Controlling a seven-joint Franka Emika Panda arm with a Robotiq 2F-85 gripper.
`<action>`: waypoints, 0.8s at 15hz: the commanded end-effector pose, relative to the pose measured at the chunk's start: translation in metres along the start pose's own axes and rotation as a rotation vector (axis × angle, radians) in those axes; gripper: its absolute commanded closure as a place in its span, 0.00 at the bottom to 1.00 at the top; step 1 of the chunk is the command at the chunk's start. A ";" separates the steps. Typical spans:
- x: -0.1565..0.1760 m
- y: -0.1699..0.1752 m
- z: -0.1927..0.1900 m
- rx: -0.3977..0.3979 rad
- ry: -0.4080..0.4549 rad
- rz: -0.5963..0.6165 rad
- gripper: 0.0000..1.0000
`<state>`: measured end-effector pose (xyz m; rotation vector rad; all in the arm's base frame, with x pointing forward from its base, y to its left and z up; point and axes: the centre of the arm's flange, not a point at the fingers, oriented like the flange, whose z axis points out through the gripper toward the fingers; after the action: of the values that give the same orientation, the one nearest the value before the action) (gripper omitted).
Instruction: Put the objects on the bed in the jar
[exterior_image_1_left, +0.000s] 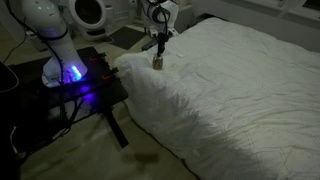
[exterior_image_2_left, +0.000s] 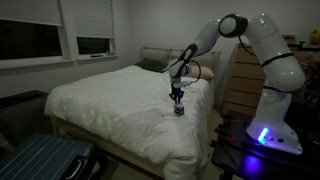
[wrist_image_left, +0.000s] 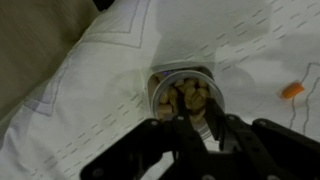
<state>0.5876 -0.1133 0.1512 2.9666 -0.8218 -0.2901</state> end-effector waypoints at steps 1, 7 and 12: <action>0.005 -0.003 -0.003 -0.004 -0.011 -0.017 0.90; 0.004 -0.002 -0.014 -0.013 -0.008 -0.013 1.00; -0.005 0.000 -0.053 -0.034 0.011 -0.036 1.00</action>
<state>0.5963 -0.1124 0.1673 2.9627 -0.7892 -0.2885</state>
